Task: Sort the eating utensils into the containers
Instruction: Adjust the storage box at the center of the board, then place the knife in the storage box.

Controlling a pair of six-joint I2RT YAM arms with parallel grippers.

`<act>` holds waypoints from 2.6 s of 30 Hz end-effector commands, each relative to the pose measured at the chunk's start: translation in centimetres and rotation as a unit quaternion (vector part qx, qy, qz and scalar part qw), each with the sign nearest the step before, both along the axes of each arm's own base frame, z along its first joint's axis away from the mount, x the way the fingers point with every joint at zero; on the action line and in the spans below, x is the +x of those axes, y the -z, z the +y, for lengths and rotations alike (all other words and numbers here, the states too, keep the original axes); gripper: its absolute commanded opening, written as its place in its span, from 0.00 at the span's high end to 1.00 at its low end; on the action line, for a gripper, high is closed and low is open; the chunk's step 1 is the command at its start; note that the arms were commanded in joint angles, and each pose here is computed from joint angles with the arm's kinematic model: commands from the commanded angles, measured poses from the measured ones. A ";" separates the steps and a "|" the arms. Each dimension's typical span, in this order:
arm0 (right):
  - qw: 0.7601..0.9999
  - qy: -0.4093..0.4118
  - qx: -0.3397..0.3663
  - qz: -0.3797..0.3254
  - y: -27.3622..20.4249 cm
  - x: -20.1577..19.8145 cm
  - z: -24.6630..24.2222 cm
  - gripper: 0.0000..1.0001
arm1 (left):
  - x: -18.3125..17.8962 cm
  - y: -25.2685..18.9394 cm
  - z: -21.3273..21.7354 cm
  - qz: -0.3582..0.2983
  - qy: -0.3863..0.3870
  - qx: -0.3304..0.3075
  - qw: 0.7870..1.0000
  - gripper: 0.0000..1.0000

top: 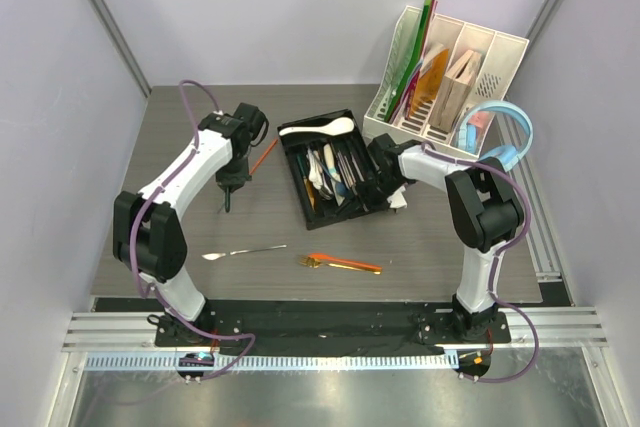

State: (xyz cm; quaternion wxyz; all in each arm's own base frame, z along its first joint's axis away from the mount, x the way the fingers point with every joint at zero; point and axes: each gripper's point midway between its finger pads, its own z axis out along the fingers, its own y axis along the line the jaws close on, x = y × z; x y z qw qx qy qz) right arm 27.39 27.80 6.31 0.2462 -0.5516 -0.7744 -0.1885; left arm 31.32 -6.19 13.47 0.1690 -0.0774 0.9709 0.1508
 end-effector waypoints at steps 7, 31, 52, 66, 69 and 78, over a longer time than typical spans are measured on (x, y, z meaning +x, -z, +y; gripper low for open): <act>0.999 0.031 -0.009 -0.018 1.3 0.6 2.6 0.99 | 0.1 -1.6 0.1 -0.033 -0.010 -0.011 0.999 1.00; 0.994 -0.032 0.081 -0.067 -5.9 0.5 5.0 0.57 | 0.2 -1.6 0.5 -0.047 -0.010 -0.012 0.999 1.00; 0.991 0.057 -0.020 -0.119 -9.8 -0.1 -10.1 0.57 | -0.2 -2.3 -1.0 -0.073 -0.043 -0.070 0.994 1.00; 0.990 0.027 -0.020 -0.134 -5.7 0.2 -14.6 0.59 | 3.7 -3.9 -6.8 -0.068 0.009 -0.157 0.985 1.00; 0.992 -0.015 -0.018 -0.121 -3.6 -1.0 -14.9 0.61 | 3.9 -3.7 -10.1 -0.059 0.070 -0.158 0.983 1.00; 0.992 -0.029 0.014 -0.121 -2.4 0.1 -15.4 0.62 | 6.0 -6.1 -14.4 -0.083 0.127 -0.200 0.968 1.00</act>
